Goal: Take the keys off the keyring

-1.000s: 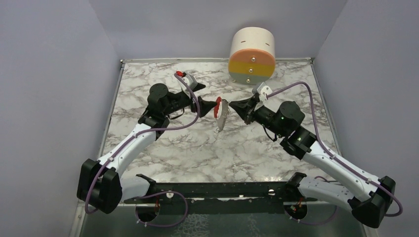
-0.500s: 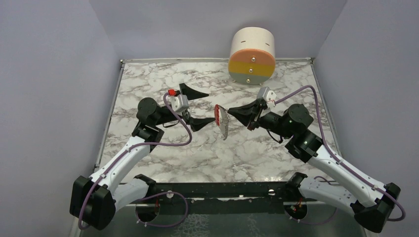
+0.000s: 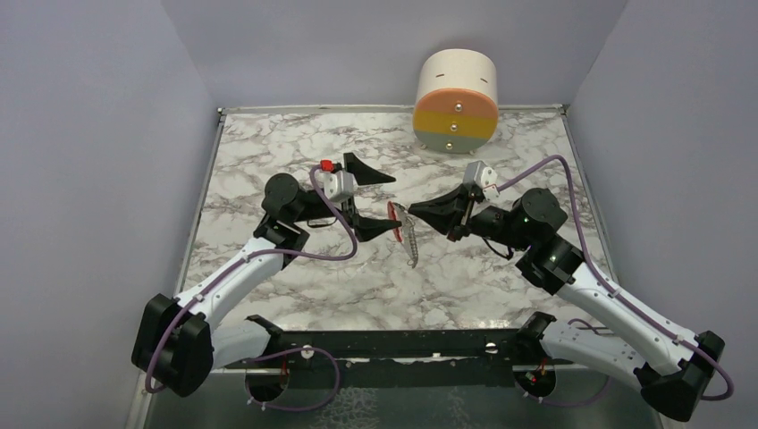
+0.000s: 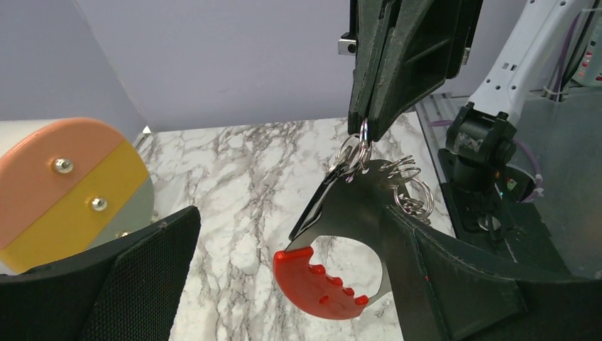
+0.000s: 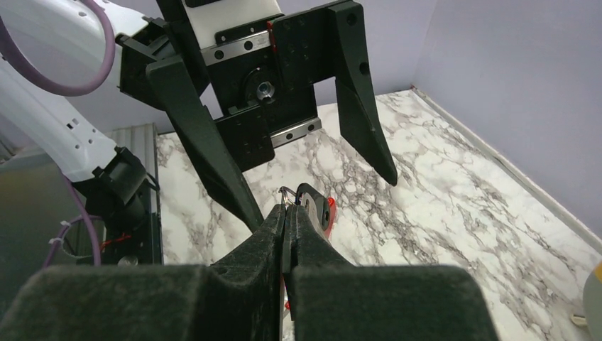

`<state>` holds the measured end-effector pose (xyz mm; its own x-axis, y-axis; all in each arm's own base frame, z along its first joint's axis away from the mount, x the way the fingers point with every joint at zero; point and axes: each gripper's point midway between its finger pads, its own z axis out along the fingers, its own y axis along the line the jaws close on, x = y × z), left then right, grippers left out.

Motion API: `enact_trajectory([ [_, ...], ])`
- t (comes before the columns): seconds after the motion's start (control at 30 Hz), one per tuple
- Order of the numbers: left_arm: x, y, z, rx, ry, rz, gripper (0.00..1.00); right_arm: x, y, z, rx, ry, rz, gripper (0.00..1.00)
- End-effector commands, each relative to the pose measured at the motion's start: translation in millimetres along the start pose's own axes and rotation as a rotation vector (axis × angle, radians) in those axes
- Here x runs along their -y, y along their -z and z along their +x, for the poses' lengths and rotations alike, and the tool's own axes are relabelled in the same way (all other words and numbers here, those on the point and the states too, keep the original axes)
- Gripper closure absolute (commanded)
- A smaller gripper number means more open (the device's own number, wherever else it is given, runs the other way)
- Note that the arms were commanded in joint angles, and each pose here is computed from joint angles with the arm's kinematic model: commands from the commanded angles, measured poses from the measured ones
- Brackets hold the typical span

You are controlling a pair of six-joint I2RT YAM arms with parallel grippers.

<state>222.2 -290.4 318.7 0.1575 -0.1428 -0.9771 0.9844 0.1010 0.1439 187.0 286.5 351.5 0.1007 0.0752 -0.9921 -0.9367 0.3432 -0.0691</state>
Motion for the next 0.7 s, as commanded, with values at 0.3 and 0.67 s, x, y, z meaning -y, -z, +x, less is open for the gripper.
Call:
enact_trajectory([
  [0.3,10.6,-10.2,7.6,0.033,0.058,0.047,0.01,-12.6,8.3,-55.4,0.158,0.063,-0.042,0.99],
  [0.67,25.5,-12.0,-21.3,0.232,0.094,0.110,0.01,-13.6,5.2,-46.5,0.150,0.045,-0.054,0.99],
])
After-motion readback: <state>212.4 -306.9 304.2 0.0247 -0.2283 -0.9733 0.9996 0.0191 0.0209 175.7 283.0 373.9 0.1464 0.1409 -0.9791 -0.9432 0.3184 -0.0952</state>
